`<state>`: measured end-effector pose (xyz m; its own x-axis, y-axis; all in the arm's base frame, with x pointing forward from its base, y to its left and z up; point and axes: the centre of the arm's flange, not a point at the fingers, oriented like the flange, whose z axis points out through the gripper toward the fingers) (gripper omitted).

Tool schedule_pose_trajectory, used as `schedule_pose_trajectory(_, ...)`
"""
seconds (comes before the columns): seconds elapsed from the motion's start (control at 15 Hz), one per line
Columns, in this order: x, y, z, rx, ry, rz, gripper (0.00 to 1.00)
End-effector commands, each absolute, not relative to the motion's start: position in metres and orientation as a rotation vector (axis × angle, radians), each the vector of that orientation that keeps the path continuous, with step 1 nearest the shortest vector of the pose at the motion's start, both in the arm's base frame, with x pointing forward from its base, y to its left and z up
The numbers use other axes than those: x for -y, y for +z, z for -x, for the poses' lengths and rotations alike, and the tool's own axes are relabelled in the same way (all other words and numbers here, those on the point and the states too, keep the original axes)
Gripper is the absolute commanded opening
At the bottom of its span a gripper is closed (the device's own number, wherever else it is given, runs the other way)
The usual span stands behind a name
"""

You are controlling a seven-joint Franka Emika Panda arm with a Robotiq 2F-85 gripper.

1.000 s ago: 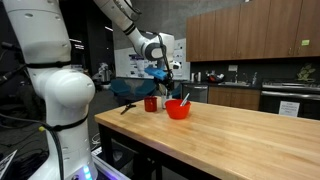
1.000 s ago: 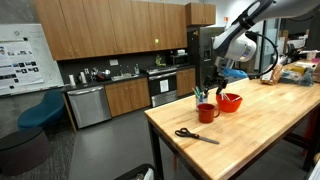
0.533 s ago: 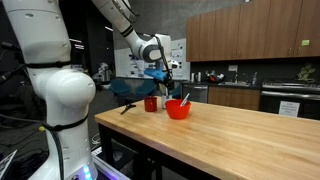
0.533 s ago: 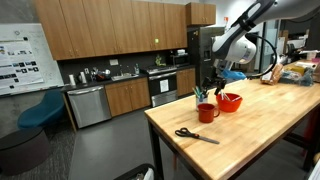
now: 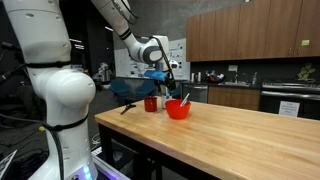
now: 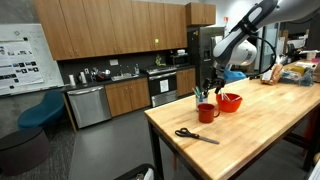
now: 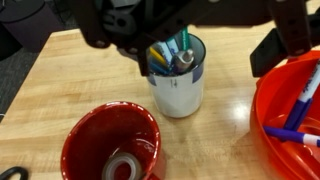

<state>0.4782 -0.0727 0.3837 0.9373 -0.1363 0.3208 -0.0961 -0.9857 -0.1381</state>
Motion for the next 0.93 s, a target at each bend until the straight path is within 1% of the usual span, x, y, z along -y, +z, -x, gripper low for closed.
schedule_pose_trajectory(0.0,0.065,0.38,-0.473,-0.166,-0.499,2.995,0.74)
schedule_pose_trajectory(0.13,0.064,0.379,-0.471,-0.156,-0.502,2.997,0.61)
schedule_pose_trajectory(0.2,0.064,0.379,-0.471,-0.149,-0.511,2.998,0.54)
schedule_pose_trajectory(0.27,0.063,0.379,-0.471,-0.146,-0.512,2.998,0.44)
schedule_pose_trajectory(0.53,0.06,0.38,-0.471,-0.124,-0.537,3.001,0.15)
schedule_pose_trajectory(0.6,0.059,0.38,-0.471,-0.118,-0.537,3.002,0.41)
schedule_pose_trajectory(0.67,0.057,0.38,-0.471,-0.114,-0.538,3.002,0.51)
schedule_pose_trajectory(0.73,0.057,0.38,-0.471,-0.111,-0.538,3.001,0.51)
schedule_pose_trajectory(0.87,0.055,0.381,-0.472,-0.104,-0.54,3.002,0.6)
